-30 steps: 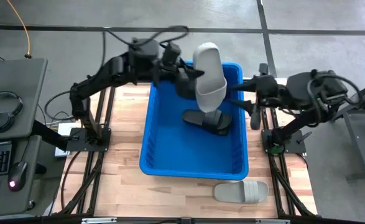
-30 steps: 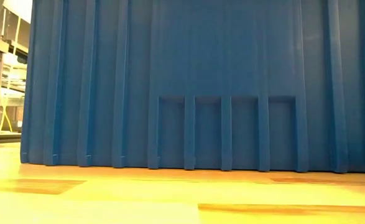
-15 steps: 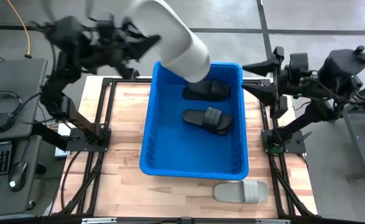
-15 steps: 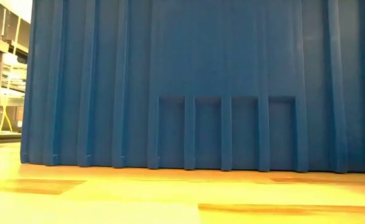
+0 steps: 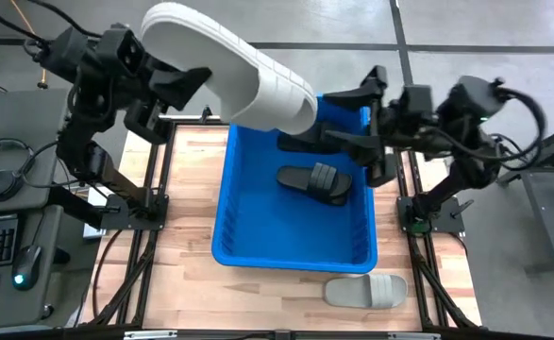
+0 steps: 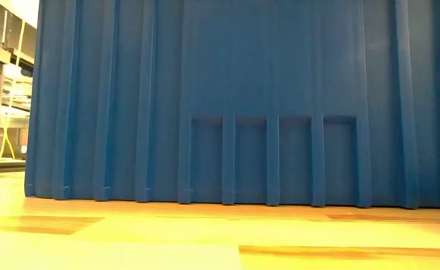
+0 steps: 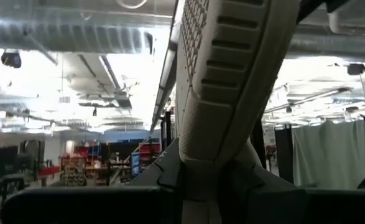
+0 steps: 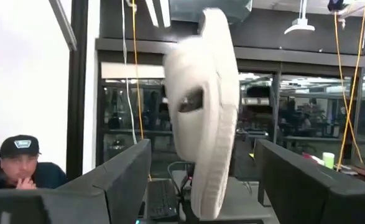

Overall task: Pick and place slides into bin
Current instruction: Put the gray slipper into the blue bin

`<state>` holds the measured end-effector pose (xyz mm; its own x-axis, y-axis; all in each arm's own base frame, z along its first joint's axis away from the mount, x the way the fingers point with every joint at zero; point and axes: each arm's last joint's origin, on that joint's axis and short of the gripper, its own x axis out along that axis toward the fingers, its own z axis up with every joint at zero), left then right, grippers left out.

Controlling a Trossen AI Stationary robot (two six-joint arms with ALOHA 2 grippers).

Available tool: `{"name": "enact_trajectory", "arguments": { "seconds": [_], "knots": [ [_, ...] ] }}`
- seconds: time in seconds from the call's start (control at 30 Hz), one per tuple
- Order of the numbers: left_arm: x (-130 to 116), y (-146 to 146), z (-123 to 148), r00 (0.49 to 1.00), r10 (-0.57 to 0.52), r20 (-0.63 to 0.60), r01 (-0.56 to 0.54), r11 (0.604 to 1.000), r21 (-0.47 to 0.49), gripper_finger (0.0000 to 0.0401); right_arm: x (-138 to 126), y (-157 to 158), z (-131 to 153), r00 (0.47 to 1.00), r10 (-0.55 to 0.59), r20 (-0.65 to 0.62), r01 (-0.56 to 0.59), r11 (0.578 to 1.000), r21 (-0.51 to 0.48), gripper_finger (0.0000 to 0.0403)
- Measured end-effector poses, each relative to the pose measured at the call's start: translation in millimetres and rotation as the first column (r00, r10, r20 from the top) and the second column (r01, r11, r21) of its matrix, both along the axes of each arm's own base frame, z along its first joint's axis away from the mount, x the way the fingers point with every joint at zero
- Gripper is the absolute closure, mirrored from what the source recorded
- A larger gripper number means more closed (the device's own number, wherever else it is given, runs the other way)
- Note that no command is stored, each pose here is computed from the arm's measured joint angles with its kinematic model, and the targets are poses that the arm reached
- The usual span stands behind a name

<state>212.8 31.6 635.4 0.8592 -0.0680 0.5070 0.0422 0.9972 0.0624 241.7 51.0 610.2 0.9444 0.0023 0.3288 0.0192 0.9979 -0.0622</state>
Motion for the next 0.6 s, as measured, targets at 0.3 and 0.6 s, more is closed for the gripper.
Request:
{"name": "enact_trajectory", "arguments": {
  "seconds": [0.3, 0.6],
  "knots": [
    [1, -3, 1, 1.0, 0.0, 0.024, -0.001, 0.999, 0.044, 0.035, 19, -4, -3, 0.998, 0.057, 0.036, -0.058, 0.998, 0.029, 0.0128],
    [7, -3, -1, 1.0, -0.012, 0.014, 0.011, 0.998, 0.067, 0.0349, 28, -8, -7, 0.999, 0.031, 0.024, -0.032, 0.999, 0.034, 0.0152]
  ]
}}
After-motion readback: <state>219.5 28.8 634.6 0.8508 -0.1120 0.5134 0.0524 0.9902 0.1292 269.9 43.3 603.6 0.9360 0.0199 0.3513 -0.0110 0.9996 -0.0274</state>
